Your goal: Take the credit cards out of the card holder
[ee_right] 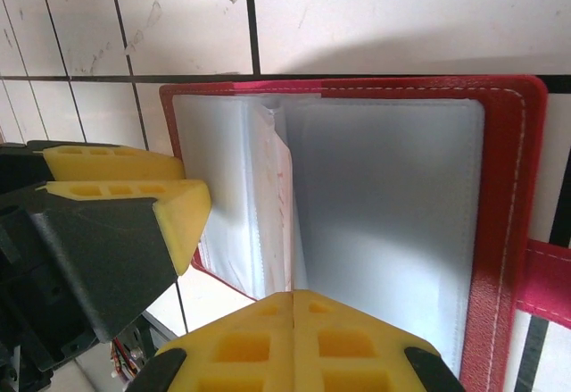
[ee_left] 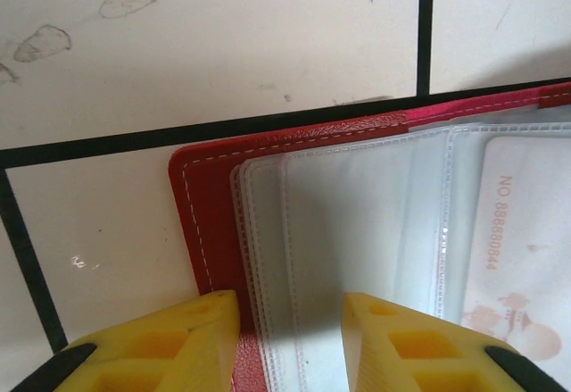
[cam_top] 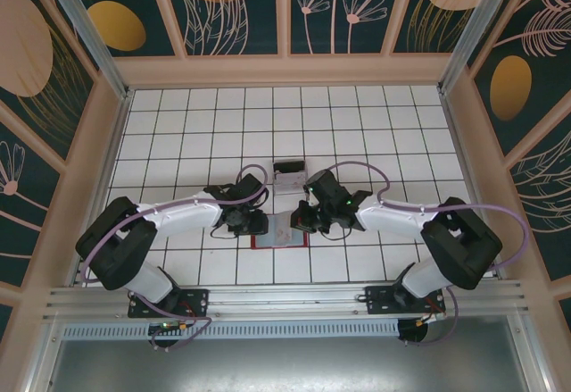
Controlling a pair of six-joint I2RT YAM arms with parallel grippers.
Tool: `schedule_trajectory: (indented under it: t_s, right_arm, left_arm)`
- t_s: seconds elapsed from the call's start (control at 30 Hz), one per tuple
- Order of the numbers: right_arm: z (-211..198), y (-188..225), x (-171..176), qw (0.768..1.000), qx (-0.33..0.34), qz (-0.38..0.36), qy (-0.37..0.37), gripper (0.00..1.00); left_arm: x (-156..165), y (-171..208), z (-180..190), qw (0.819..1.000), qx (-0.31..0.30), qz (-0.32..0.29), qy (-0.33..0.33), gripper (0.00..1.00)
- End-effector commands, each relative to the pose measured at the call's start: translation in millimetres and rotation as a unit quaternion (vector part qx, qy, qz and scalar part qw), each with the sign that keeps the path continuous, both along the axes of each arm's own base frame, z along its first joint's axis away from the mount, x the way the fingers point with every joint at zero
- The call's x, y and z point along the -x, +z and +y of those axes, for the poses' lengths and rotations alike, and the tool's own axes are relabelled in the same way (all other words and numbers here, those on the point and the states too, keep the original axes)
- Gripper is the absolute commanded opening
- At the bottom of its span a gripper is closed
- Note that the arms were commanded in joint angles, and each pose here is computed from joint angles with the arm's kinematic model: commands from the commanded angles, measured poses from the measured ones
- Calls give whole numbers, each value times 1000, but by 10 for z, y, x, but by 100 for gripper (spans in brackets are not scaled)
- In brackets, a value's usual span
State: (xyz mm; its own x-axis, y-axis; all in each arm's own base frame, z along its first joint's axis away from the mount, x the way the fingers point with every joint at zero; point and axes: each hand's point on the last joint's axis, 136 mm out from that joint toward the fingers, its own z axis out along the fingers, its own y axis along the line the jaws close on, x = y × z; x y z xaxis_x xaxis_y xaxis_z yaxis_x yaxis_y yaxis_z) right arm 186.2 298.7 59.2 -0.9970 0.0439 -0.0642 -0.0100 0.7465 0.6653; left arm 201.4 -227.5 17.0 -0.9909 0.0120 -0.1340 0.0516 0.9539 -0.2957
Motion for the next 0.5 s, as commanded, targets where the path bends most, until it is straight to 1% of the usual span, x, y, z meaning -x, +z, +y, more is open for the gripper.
schedule_trajectory:
  t_s: [0.0,0.23,0.37,0.47]
  right_arm:
    - [-60,77,-49,1000,8,-23,0,0]
    - [-106,99,-43,999,14,-31,3,0]
    - [-68,74,-14,1000,1,-25,11,0]
    - [-6,57,-4,1000,-13,-20,17,0]
  left_arm:
    - [132,-57,176,999,-31,16,5,38]
    - [116,-13,120,1000,-15,14,7,38]
    - [79,77,63,1000,2,4,10,38]
    - [42,166,5,1000,20,-5,12,41]
